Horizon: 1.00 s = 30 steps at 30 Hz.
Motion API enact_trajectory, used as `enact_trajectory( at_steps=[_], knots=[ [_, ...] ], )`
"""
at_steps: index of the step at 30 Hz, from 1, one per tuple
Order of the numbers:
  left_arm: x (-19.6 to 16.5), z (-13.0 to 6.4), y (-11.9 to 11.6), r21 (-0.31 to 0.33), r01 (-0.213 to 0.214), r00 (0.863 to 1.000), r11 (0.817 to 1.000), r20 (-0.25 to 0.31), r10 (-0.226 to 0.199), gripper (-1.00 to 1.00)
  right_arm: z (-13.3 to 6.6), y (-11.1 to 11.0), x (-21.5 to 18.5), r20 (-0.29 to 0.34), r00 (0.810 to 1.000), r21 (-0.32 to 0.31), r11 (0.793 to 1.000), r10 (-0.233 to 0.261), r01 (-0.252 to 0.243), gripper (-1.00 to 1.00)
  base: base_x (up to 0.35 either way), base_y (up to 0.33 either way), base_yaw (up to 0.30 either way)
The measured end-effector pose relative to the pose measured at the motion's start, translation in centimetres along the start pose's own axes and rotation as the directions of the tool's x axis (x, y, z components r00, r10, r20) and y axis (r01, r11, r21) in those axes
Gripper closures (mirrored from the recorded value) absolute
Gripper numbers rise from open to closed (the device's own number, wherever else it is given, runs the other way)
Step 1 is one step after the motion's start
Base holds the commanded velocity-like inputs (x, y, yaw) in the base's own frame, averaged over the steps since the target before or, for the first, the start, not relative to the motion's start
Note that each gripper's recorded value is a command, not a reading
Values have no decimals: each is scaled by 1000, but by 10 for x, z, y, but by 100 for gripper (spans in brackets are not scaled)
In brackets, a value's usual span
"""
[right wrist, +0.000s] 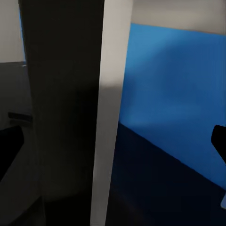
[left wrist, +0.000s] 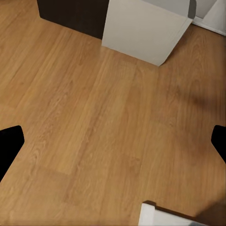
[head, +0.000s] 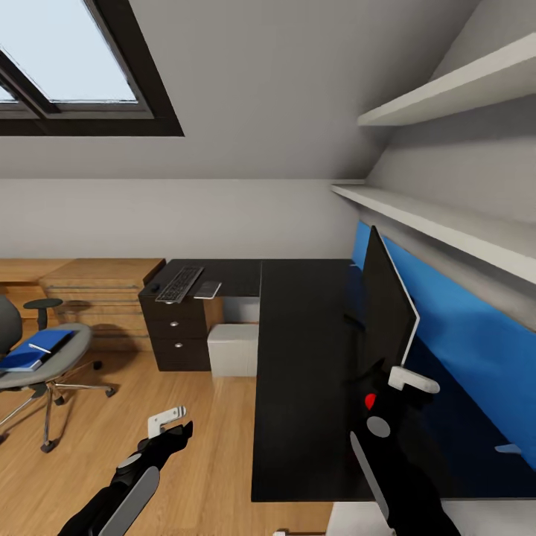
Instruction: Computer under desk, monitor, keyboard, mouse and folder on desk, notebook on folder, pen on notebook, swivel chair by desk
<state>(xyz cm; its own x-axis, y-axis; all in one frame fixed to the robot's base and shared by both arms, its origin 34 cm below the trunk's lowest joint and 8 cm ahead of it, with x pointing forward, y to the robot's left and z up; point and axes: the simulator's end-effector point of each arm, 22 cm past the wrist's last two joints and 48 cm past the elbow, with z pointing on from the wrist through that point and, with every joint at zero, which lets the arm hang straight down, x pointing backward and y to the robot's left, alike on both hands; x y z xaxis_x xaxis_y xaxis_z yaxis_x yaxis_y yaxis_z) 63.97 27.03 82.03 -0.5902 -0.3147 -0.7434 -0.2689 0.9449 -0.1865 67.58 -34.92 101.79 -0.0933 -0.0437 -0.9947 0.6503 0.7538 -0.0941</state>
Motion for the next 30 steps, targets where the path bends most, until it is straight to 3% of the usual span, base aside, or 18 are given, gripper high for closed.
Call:
enact_trajectory(
  at_steps=[30],
  knots=[
    [0,0,1,0,2,1000,1000,0,-2,-100,-1,2,0,0,1000,-5,1000,-2,2,-100,-92,-121,0]
  ],
)
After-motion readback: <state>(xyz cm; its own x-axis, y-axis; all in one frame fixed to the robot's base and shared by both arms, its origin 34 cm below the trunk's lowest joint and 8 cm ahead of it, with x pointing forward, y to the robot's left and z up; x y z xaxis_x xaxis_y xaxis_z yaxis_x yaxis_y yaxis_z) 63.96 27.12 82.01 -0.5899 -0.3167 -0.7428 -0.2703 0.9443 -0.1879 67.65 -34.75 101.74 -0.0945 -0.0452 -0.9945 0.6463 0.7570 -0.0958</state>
